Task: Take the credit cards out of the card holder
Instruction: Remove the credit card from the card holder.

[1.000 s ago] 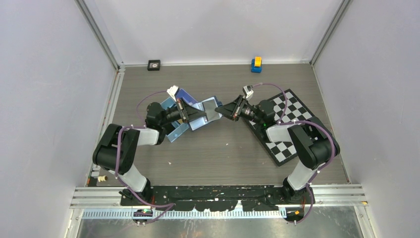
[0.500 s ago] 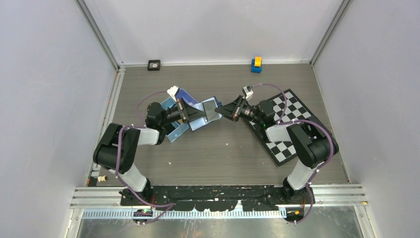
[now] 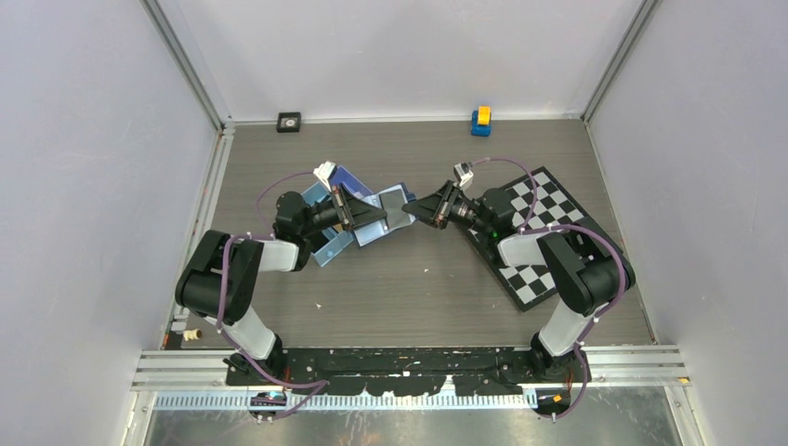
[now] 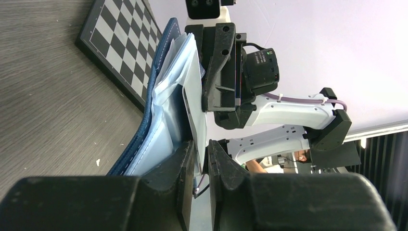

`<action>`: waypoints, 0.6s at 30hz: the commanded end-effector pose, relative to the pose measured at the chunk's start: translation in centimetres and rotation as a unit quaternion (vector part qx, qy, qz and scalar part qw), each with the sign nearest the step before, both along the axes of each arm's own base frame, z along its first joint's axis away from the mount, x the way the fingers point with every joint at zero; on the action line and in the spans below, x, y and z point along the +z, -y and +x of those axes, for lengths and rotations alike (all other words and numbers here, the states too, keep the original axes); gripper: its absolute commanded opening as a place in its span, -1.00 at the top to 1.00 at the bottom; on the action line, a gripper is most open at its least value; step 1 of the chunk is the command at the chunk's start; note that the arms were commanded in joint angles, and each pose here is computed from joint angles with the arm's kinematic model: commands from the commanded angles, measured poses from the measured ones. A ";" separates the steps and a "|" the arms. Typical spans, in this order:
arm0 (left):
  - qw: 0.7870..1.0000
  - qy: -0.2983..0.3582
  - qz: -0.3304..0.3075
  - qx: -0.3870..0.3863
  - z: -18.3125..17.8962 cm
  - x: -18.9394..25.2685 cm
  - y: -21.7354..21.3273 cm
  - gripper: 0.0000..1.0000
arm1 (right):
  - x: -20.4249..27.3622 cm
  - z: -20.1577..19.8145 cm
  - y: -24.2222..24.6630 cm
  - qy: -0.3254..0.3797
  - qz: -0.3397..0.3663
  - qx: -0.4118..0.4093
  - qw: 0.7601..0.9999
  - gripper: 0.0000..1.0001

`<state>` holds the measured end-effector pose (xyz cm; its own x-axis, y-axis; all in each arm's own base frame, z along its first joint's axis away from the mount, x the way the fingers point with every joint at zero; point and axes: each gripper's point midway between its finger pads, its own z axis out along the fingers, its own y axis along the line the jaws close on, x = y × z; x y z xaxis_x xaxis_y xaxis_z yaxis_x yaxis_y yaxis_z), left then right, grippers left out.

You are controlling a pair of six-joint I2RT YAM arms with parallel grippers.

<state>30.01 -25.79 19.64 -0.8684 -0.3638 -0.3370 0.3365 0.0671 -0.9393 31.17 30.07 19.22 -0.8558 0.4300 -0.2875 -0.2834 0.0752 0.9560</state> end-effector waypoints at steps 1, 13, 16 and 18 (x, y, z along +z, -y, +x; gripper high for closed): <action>1.000 0.020 0.001 -0.001 0.1 0.2 -0.2 0.63 | 2.1 -0.5 -0.9 0.045 0.009 0.016 0.999 0.65; 1.000 0.022 0.001 0.001 0.1 0.3 -0.3 1.00 | 2.4 -0.3 -0.2 0.050 0.010 0.000 0.999 0.42; 1.000 0.022 0.001 0.002 0.1 0.4 -0.3 0.94 | 2.7 -0.1 0.2 0.051 0.021 -0.004 0.998 0.40; 1.000 0.022 0.001 0.002 0.2 0.4 -0.4 0.90 | 2.7 -0.1 0.3 0.047 0.024 -0.003 0.999 0.46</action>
<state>30.18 -25.62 19.18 -0.8732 -0.3661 -0.3217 0.3159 0.0774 -0.9456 31.14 30.17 18.96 -0.8543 0.4273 -0.2958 -0.2871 0.0865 0.9540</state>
